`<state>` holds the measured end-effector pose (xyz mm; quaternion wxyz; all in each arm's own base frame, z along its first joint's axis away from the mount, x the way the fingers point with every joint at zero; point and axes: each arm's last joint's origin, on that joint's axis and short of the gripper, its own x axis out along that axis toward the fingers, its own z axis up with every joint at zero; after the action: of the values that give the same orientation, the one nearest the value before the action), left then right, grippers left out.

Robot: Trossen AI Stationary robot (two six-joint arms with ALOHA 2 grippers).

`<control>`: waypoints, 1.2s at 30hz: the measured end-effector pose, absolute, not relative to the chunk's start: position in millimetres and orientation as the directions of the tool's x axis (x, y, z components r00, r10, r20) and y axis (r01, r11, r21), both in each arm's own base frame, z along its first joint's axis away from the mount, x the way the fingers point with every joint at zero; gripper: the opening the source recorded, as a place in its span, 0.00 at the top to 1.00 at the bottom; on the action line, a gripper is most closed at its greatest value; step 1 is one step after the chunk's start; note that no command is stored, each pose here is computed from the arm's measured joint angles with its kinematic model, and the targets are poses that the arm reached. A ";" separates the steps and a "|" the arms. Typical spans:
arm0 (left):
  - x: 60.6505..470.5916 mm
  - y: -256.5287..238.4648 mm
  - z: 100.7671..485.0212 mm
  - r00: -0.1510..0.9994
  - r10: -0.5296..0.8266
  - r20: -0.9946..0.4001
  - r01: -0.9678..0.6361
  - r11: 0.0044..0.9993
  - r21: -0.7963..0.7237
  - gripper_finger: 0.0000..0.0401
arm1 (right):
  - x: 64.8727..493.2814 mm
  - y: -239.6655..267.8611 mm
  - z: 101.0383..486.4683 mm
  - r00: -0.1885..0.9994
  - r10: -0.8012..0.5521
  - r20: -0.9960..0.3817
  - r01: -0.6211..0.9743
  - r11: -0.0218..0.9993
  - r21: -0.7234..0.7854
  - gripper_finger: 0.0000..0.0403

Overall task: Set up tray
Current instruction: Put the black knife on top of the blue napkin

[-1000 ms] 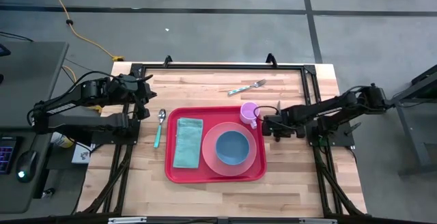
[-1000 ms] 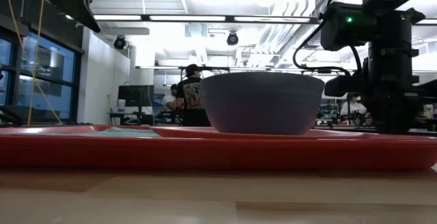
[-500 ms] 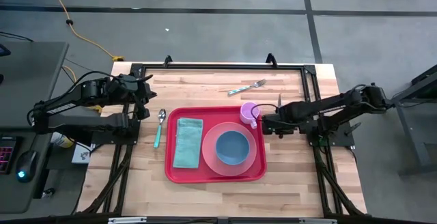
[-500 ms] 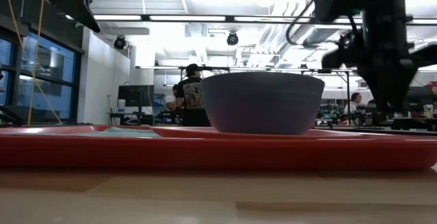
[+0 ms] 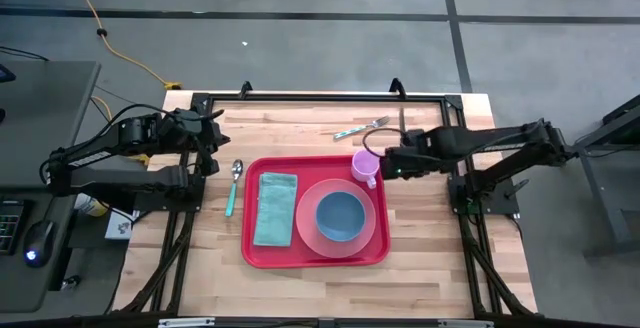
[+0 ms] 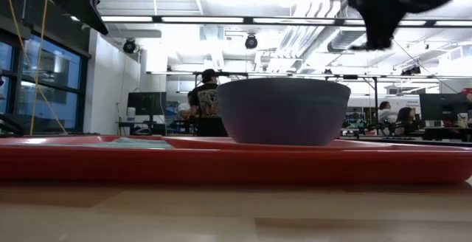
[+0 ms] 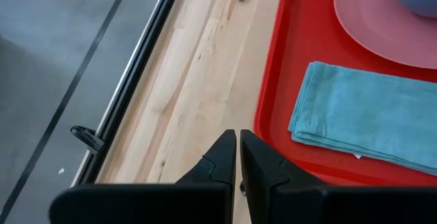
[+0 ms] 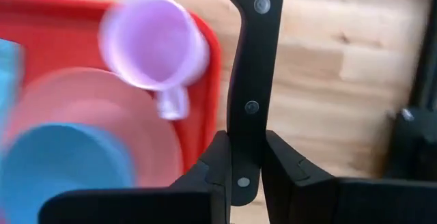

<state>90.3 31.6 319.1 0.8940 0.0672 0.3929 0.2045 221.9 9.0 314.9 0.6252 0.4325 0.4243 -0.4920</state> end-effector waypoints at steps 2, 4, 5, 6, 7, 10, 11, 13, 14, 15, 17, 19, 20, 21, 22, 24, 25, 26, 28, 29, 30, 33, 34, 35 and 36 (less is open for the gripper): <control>90.3 31.6 319.1 0.608 0.418 -0.675 -0.313 0.907 0.281 0.87 | 223.9 8.3 329.1 0.206 -0.274 -0.939 0.971 0.174 0.163 0.92; 90.3 31.6 319.1 0.608 0.419 -0.675 -0.313 0.907 0.281 0.87 | 225.2 7.5 342.5 0.253 -0.300 -0.920 0.959 0.202 0.198 0.92; 90.3 31.6 319.1 0.608 0.419 -0.675 -0.313 0.907 0.281 0.87 | 225.5 7.1 349.1 0.275 -0.313 -0.909 0.952 0.219 0.213 0.92; 90.3 31.6 319.1 0.608 0.418 -0.675 -0.313 0.907 0.281 0.87 | 225.7 6.8 355.5 0.297 -0.324 -0.899 0.946 0.231 0.229 0.92; 90.3 31.6 319.1 0.608 0.418 -0.675 -0.313 0.907 0.281 0.87 | 225.9 6.5 361.5 0.317 -0.333 -0.888 0.938 0.247 0.242 0.92; 90.3 31.6 319.2 0.608 0.418 -0.675 -0.313 0.907 0.281 0.87 | 226.1 5.7 378.5 0.377 -0.357 -0.855 0.914 0.295 0.280 0.92; 90.3 31.6 319.2 0.608 0.419 -0.675 -0.313 0.907 0.281 0.87 | 225.9 5.4 383.4 0.393 -0.366 -0.844 0.907 0.306 0.290 0.92; 90.3 31.6 319.2 0.608 0.419 -0.675 -0.313 0.907 0.281 0.87 | 226.4 4.7 393.3 0.433 -0.387 -0.814 0.889 0.332 0.315 0.92; 90.3 31.6 319.3 0.608 0.419 -0.675 -0.313 0.907 0.281 0.87 | 227.1 4.4 397.9 0.454 -0.398 -0.797 0.879 0.345 0.329 0.92; 90.3 31.6 319.2 0.608 0.419 -0.675 -0.313 0.907 0.281 0.87 | 228.2 4.1 402.7 0.479 -0.409 -0.777 0.867 0.360 0.346 0.92; 90.2 31.6 319.2 0.608 0.419 -0.675 -0.313 0.907 0.281 0.87 | 230.9 3.5 411.4 0.529 -0.428 -0.733 0.839 0.392 0.376 0.92; 90.3 31.6 319.2 0.608 0.419 -0.675 -0.313 0.907 0.281 0.87 | 233.9 2.2 418.3 0.570 -0.439 -0.695 0.813 0.420 0.403 0.92; 90.3 31.6 319.3 0.608 0.419 -0.674 -0.313 0.907 0.281 0.87 | 235.4 1.4 421.4 0.589 -0.442 -0.676 0.800 0.433 0.414 0.92; 90.3 31.6 319.2 0.608 0.419 -0.674 -0.313 0.907 0.281 0.87 | 237.0 1.1 423.9 0.608 -0.442 -0.660 0.787 0.445 0.427 0.92; 90.3 31.6 319.3 0.608 0.419 -0.674 -0.314 0.907 0.280 0.87 | 238.6 0.5 426.4 0.626 -0.442 -0.643 0.773 0.458 0.439 0.92; 90.3 31.6 319.2 0.608 0.419 -0.675 -0.314 0.907 0.280 0.87 | 242.9 0.4 431.3 0.665 -0.439 -0.604 0.741 0.488 0.461 0.92; 90.3 31.6 319.3 0.608 0.419 -0.674 -0.315 0.907 0.280 0.87 | 245.9 0.6 433.8 0.684 -0.436 -0.584 0.724 0.503 0.472 0.92; 90.3 31.6 319.2 0.608 0.419 -0.674 -0.315 0.907 0.280 0.87 | 249.0 0.8 436.4 0.701 -0.433 -0.566 0.708 0.519 0.479 0.92; 90.3 31.6 319.2 0.608 0.419 -0.674 -0.315 0.907 0.280 0.87 | 257.8 1.5 441.3 0.728 -0.426 -0.537 0.680 0.552 0.483 0.92; 90.3 31.6 319.3 0.608 0.418 -0.674 -0.316 0.907 0.278 0.87 | 263.1 2.0 443.8 0.739 -0.421 -0.526 0.666 0.569 0.482 0.92; 90.3 31.5 319.2 0.610 0.415 -0.675 -0.315 0.909 0.275 0.87 | 268.5 2.5 446.4 0.748 -0.413 -0.519 0.655 0.586 0.477 0.92; 90.5 31.3 319.2 0.613 0.410 -0.676 -0.311 0.911 0.270 0.87 | 287.2 3.9 454.8 0.762 -0.401 -0.508 0.632 0.630 0.451 0.92; 90.4 31.3 319.2 0.613 0.409 -0.676 -0.312 0.911 0.269 0.87 | 293.7 4.4 457.9 0.767 -0.397 -0.504 0.624 0.646 0.440 0.92; 90.4 31.3 319.2 0.613 0.408 -0.676 -0.313 0.912 0.266 0.87 | 300.3 4.9 461.6 0.772 -0.393 -0.499 0.615 0.660 0.431 0.92; 90.5 31.3 319.1 0.613 0.408 -0.676 -0.314 0.912 0.265 0.87 | 305.9 5.3 465.4 0.777 -0.390 -0.495 0.607 0.673 0.423 0.92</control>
<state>90.5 31.3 319.1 0.8962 0.0598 0.3909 0.2014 305.9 5.3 465.4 0.8957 0.2934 0.1850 -0.2784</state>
